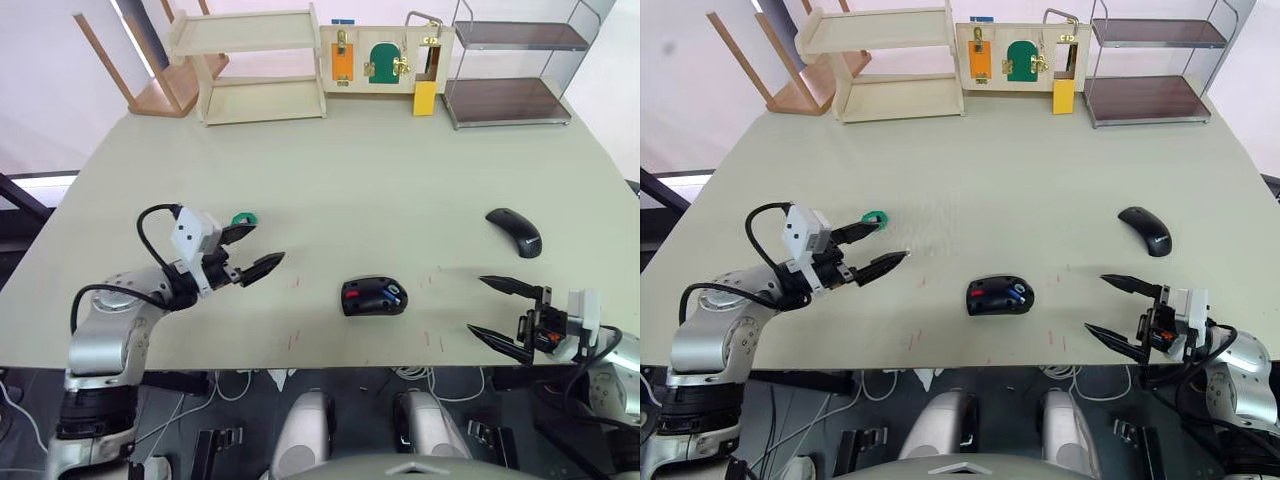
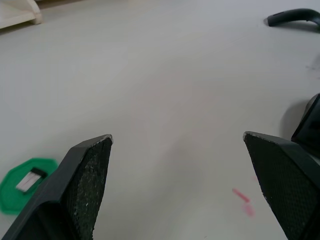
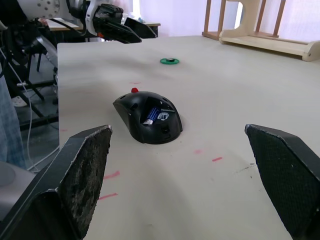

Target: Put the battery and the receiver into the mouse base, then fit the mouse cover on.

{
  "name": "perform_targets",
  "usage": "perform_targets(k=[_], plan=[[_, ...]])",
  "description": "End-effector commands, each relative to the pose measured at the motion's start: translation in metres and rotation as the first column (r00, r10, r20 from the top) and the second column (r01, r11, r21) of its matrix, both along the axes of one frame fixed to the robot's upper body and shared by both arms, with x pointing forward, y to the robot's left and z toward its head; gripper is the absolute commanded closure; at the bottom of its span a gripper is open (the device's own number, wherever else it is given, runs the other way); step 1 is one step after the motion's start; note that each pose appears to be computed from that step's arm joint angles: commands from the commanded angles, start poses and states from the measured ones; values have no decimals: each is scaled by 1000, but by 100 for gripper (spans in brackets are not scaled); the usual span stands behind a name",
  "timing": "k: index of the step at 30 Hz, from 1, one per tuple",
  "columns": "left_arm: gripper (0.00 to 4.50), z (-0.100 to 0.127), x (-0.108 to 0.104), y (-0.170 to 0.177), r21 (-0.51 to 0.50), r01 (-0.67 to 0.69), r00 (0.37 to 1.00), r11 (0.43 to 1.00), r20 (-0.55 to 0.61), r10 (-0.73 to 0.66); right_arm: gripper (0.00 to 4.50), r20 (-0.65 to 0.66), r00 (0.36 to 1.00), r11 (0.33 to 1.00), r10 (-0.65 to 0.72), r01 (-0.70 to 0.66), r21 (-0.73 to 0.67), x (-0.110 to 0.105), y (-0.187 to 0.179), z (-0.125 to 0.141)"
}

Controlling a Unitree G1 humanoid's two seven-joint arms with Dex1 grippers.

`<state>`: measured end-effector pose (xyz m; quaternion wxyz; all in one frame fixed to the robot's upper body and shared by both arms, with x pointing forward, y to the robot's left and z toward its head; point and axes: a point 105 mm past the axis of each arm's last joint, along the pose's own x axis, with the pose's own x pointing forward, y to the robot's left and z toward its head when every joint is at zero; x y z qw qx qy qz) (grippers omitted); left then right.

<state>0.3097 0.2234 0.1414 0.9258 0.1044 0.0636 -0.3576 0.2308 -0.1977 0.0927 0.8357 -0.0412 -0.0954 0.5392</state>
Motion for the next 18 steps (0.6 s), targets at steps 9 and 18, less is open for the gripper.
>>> perform_targets(k=[9, 18], plan=[[5, 24, 21, 32, -4, 97, 994, 995, 58, -96, 0, 54, 998, 999, -42, 41, 15, -5, -3, 6], [5, 30, 34, 50, -17, 147, 986, 989, 84, -145, 0, 110, 988, 994, -108, 105, 31, -4, -9, 18]])
